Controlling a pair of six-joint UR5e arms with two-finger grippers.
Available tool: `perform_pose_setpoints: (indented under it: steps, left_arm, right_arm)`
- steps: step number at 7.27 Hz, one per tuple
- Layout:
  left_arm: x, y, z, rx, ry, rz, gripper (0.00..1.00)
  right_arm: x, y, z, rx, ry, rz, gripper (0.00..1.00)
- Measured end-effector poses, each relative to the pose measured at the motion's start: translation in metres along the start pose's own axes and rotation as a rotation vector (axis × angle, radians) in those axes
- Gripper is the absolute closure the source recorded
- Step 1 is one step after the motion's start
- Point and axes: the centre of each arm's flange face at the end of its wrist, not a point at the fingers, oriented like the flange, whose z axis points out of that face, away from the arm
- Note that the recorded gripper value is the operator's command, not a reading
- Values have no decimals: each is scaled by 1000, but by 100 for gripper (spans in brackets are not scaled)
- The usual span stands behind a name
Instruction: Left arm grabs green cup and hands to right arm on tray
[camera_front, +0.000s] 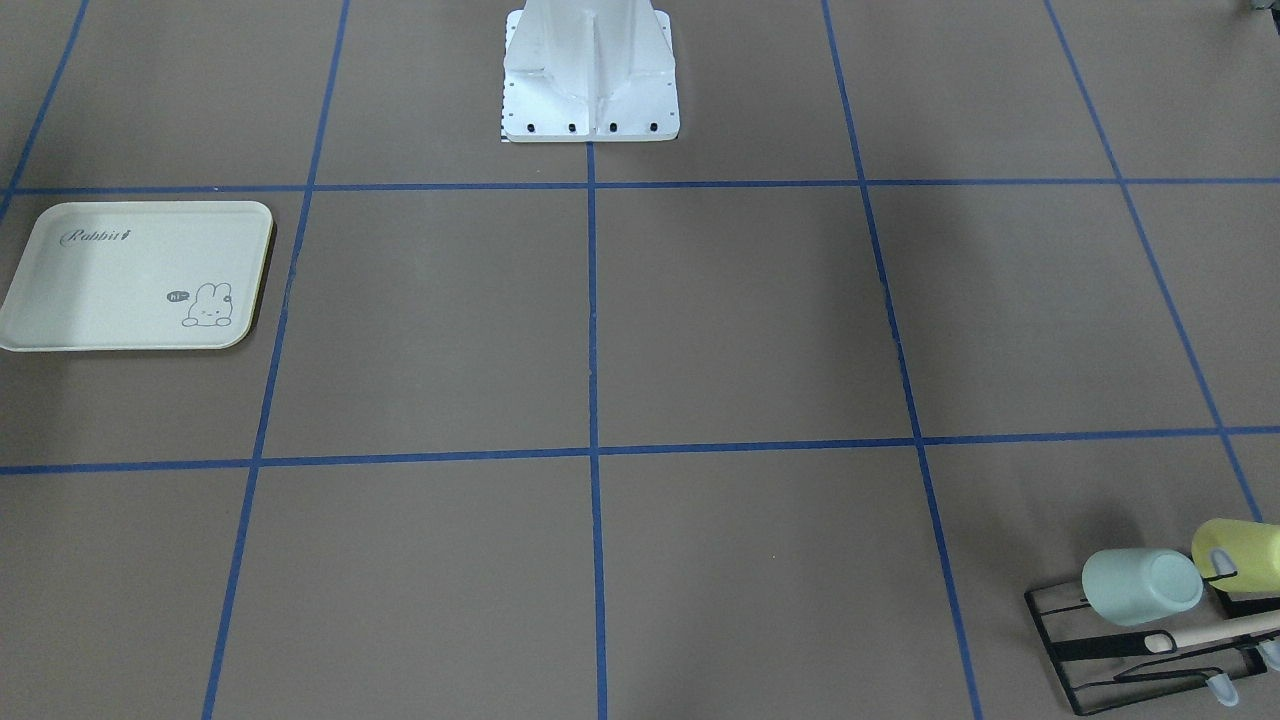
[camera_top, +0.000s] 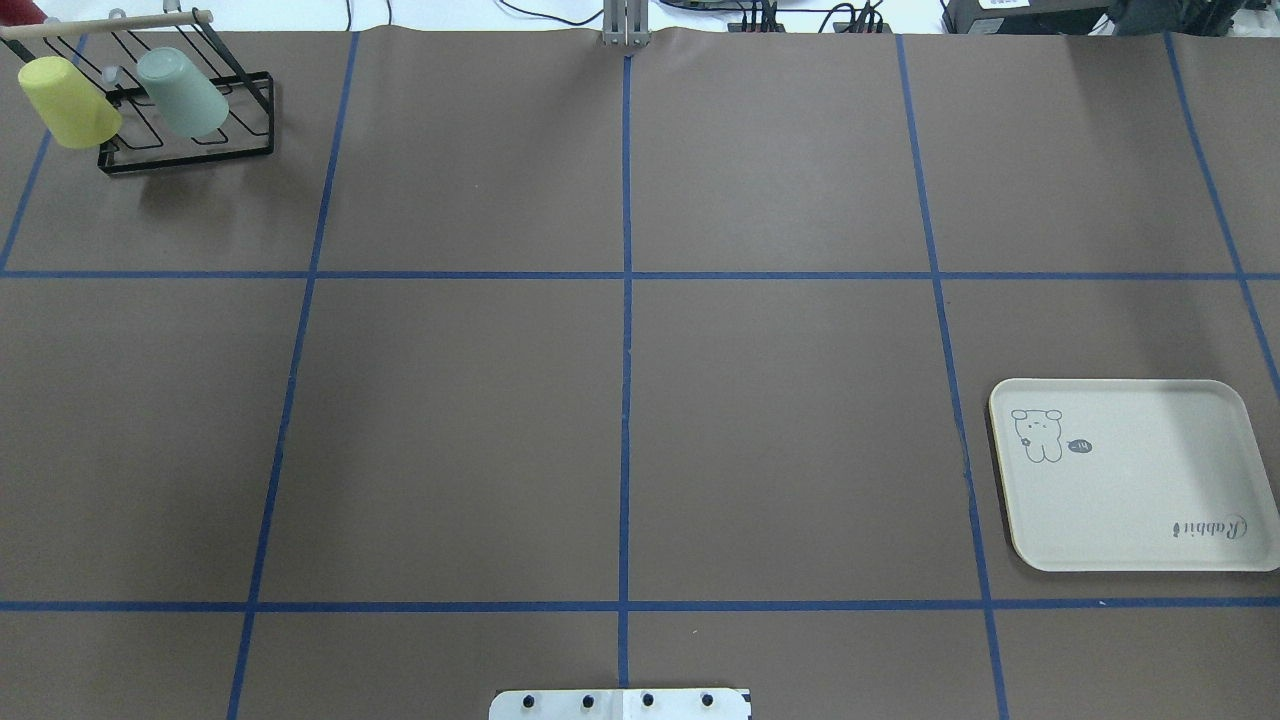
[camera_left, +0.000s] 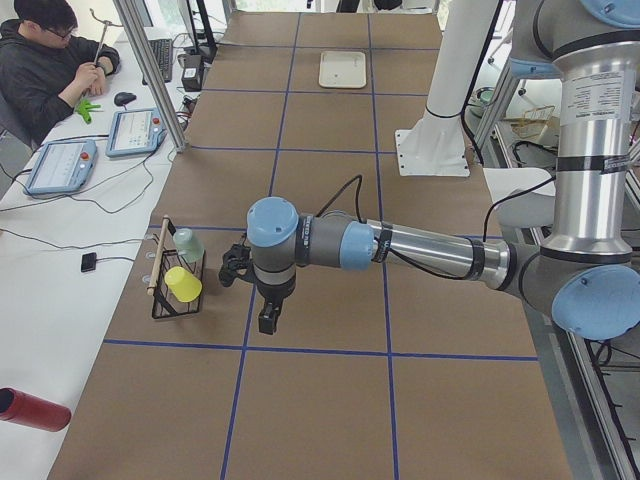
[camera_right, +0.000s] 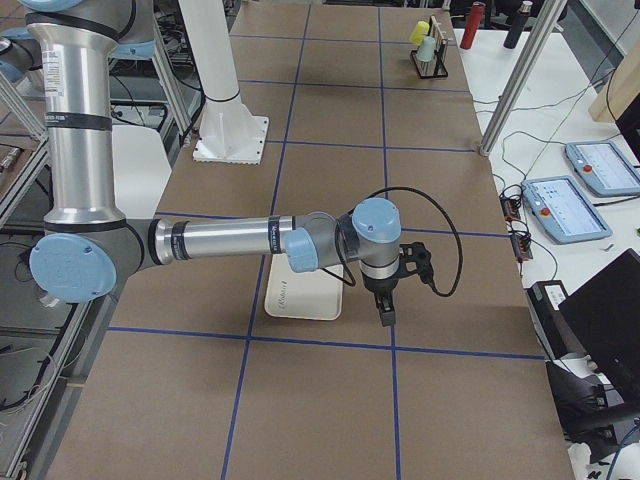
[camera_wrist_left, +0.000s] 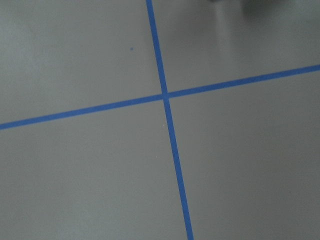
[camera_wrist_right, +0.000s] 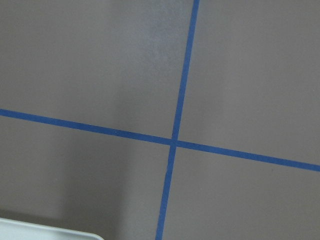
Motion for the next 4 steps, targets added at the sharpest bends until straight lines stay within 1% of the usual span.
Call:
perform_pose_setpoints:
  steps: [1,2,4]
  left_arm:
    - [3,-32,-5,22,-19,-22,0]
    - [9,-59,-2,29,-22,-40,0]
    - [33,-111,20,37,-8,-46,0]
  right_arm:
    - [-3,-5,0,2,-3,-6,0]
    - [-5,-9,1,2,-5,-10,0]
    - [-7,-15,2,1,-11,-13,0]
